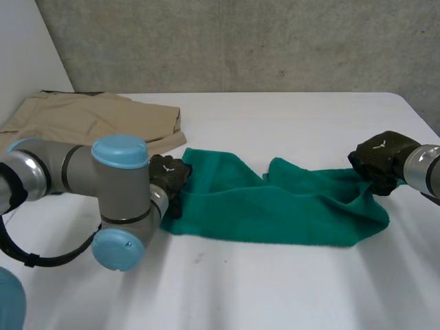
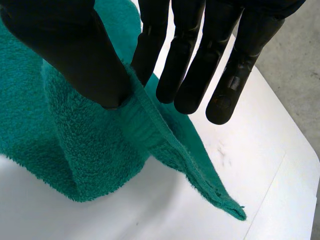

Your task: Fold the laundry.

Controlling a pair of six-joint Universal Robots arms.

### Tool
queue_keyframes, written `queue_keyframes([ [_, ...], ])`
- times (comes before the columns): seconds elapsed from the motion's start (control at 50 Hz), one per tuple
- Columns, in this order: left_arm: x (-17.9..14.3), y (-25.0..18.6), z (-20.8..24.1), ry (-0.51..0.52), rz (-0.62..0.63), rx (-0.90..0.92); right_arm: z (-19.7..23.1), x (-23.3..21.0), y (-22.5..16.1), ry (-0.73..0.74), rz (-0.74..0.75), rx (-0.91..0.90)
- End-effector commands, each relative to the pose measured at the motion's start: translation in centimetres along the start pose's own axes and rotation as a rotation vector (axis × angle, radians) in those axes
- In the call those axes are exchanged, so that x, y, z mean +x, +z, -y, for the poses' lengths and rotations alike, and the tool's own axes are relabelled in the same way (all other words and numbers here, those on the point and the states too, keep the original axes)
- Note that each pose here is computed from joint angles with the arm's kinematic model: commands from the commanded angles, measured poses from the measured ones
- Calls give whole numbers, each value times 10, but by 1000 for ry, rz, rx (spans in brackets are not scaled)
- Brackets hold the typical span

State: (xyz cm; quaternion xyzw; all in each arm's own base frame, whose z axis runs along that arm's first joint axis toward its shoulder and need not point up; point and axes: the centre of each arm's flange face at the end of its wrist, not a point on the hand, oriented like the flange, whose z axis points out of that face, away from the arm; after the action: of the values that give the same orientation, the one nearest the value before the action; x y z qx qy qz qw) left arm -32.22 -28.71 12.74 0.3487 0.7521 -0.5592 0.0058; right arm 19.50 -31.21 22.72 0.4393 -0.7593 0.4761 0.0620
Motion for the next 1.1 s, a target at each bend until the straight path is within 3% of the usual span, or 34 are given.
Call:
queue_keyframes([
  [0.02, -3, 3, -4, 67, 19, -20, -4, 2, 2, 6, -8, -7],
  [0.26, -8, -3, 4, 69, 34, -20, -6, 15, 3, 14, -47, -7],
  [0.44, -54, -54, 80, 10, 173, 180, 17, 33, -18, -14, -129, 63],
  [0.6, -97, -120, 141, -54, 286, 411, 46, 70, -60, -37, -286, 160],
  [0.7, -84, -117, 122, -39, 225, 366, 38, 63, -59, -22, -258, 132],
  [0.86, -28, -51, 39, -76, -19, 110, 23, 43, -51, -7, -179, 91],
  [0.98, -11, -19, 4, -72, -55, 11, 18, 41, -49, -4, -166, 77],
  [1.1, -11, -10, -1, -73, -52, 1, 16, 40, -48, -1, -163, 72],
])
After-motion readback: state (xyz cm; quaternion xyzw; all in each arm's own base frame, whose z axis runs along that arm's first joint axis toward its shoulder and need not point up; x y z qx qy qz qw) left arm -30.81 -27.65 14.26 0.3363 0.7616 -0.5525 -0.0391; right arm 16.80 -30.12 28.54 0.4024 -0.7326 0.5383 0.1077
